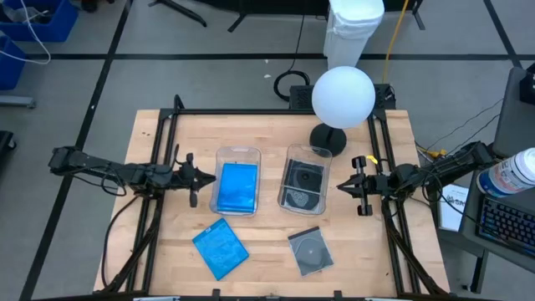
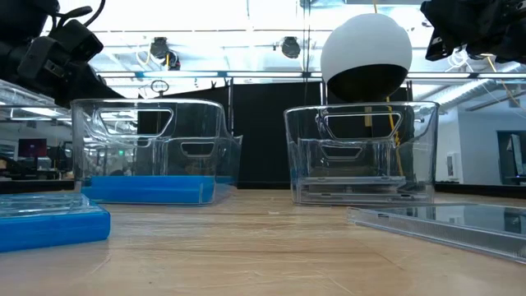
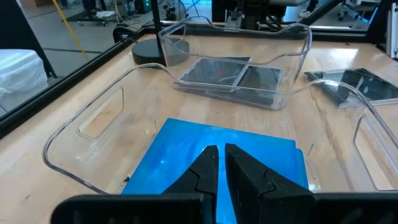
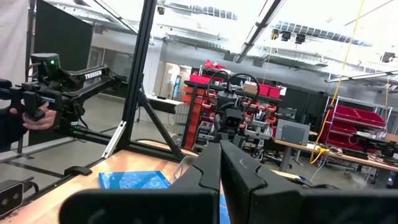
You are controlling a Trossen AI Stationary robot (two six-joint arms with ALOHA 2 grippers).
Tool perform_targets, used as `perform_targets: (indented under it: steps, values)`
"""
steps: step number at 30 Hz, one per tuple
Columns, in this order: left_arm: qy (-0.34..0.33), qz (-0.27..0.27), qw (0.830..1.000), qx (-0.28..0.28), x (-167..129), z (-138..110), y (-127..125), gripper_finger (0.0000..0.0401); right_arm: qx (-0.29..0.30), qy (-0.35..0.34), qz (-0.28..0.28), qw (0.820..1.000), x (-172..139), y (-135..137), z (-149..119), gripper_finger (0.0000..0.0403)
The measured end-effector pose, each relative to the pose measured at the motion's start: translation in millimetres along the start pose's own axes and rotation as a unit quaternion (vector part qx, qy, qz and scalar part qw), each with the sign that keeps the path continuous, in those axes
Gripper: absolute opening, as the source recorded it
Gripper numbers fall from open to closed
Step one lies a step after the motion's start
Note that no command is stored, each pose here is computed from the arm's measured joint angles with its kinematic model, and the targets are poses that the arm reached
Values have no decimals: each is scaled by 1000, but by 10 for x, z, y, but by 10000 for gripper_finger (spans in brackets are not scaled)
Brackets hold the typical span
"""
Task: Pick & place jewel cases by type
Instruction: Put the black CD case into the right transparent bin
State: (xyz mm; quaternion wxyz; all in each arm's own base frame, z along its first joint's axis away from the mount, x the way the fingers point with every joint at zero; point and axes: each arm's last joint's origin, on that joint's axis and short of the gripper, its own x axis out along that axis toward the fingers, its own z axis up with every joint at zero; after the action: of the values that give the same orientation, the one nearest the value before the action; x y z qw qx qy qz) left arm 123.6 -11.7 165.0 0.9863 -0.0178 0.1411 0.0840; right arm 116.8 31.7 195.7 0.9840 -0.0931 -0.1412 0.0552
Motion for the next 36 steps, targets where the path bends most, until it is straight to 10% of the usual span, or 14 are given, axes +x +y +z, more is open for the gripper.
perform_targets:
  steps: [22,29,36]
  values:
    - [4,1,1000,2,0,-9,1,37,12,-11,-3,1000,-1,-5,19,0]
    - [-8,76,997,7,-8,2,30,37,13,-11,-3,1000,-1,-5,19,0]
    - [-50,-3,998,23,19,115,-85,37,13,-9,-14,1000,-1,-11,19,0]
